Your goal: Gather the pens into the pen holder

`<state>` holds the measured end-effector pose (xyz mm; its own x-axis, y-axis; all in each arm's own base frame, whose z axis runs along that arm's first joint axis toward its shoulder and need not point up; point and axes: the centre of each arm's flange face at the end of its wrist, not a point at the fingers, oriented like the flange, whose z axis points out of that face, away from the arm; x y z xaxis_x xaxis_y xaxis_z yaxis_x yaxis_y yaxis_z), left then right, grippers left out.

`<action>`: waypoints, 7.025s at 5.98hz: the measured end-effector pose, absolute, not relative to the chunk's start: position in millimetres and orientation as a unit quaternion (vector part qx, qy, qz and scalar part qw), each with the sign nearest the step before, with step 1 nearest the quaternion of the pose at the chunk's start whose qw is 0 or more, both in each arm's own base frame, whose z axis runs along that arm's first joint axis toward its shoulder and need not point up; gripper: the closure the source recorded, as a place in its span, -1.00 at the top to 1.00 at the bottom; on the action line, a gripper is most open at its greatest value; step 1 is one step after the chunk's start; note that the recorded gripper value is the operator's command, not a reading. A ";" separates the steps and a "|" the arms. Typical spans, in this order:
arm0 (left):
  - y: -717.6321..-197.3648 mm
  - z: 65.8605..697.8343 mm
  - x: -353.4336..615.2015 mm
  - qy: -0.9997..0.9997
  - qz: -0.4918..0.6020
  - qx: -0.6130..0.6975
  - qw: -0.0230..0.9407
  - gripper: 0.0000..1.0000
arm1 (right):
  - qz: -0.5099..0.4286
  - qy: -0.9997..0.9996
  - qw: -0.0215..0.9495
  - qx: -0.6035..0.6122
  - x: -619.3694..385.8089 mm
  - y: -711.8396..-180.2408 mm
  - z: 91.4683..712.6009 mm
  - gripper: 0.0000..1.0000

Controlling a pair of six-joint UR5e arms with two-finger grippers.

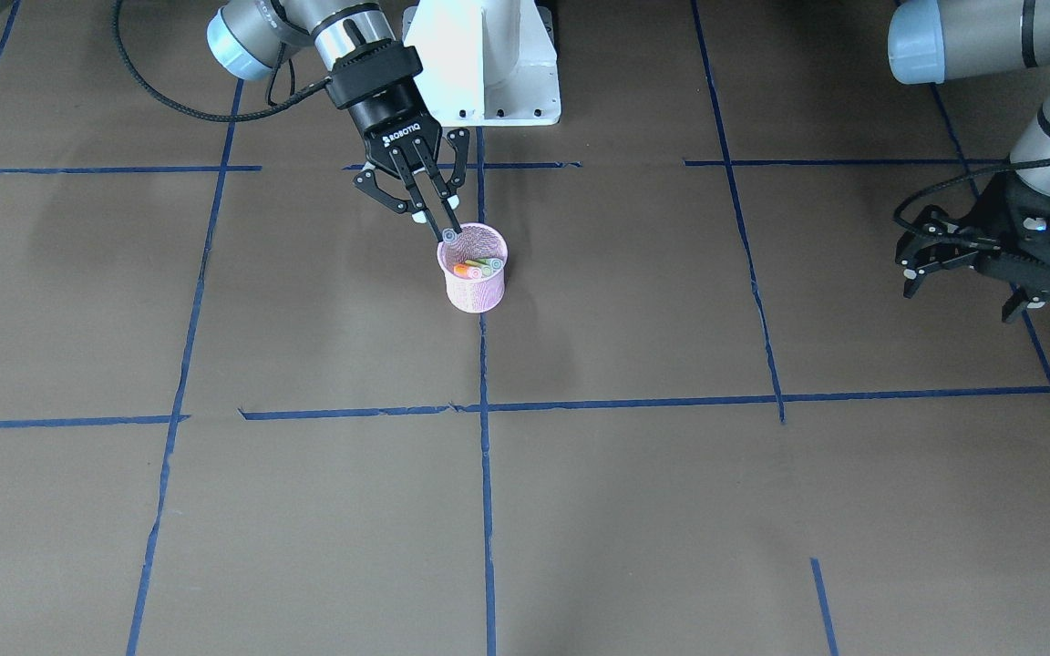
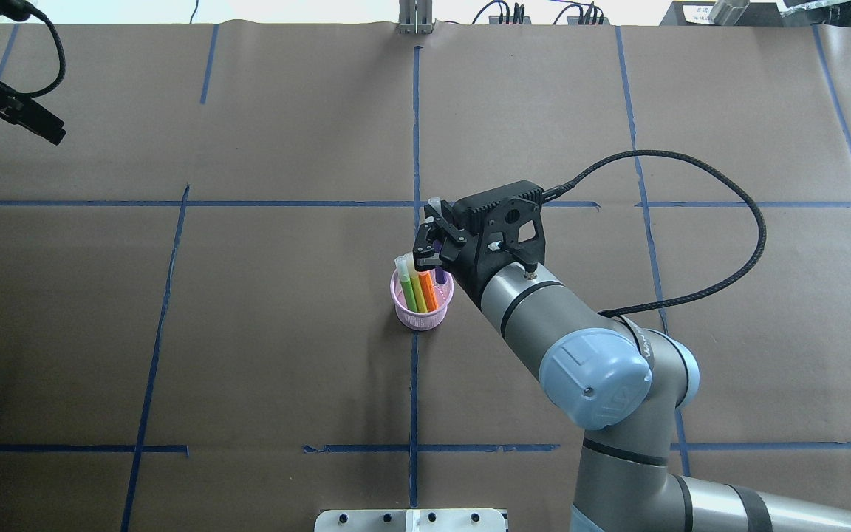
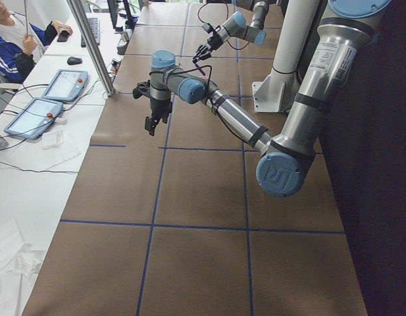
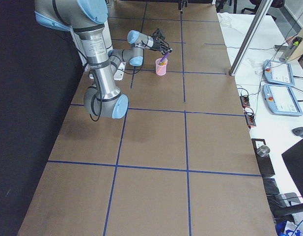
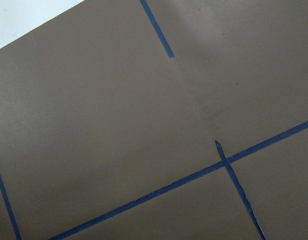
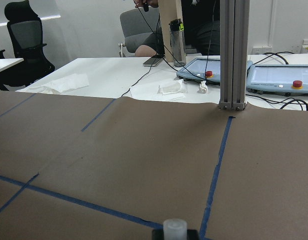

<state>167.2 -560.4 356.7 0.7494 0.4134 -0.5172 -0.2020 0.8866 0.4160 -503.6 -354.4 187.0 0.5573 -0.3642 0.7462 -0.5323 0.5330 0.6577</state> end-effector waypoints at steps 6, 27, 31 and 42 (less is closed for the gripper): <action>-559.3 357.2 166.6 0.314 0.168 0.169 0.919 1.00 | 0.051 -0.481 0.730 0.483 -525.6 -329.3 186.6 1.00; -489.3 677.8 -59.2 0.395 0.017 -0.031 0.918 1.00 | 0.102 -0.418 0.903 -0.005 115.6 -455.7 667.2 1.00; -486.5 681.6 -70.2 0.396 0.015 -0.025 0.918 1.00 | 0.102 -0.409 0.907 -0.006 116.7 -454.6 669.4 1.00; -486.4 683.6 -70.4 0.396 0.014 -0.027 0.918 1.00 | 0.093 -0.409 0.908 -0.015 105.9 -453.1 675.9 1.00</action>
<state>-70.4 -486.4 683.6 0.6859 0.0038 -0.7277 -0.0461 0.9982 -0.0383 105.9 -453.1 675.9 0.6485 0.1809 0.7394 -0.1571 0.9822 -0.1025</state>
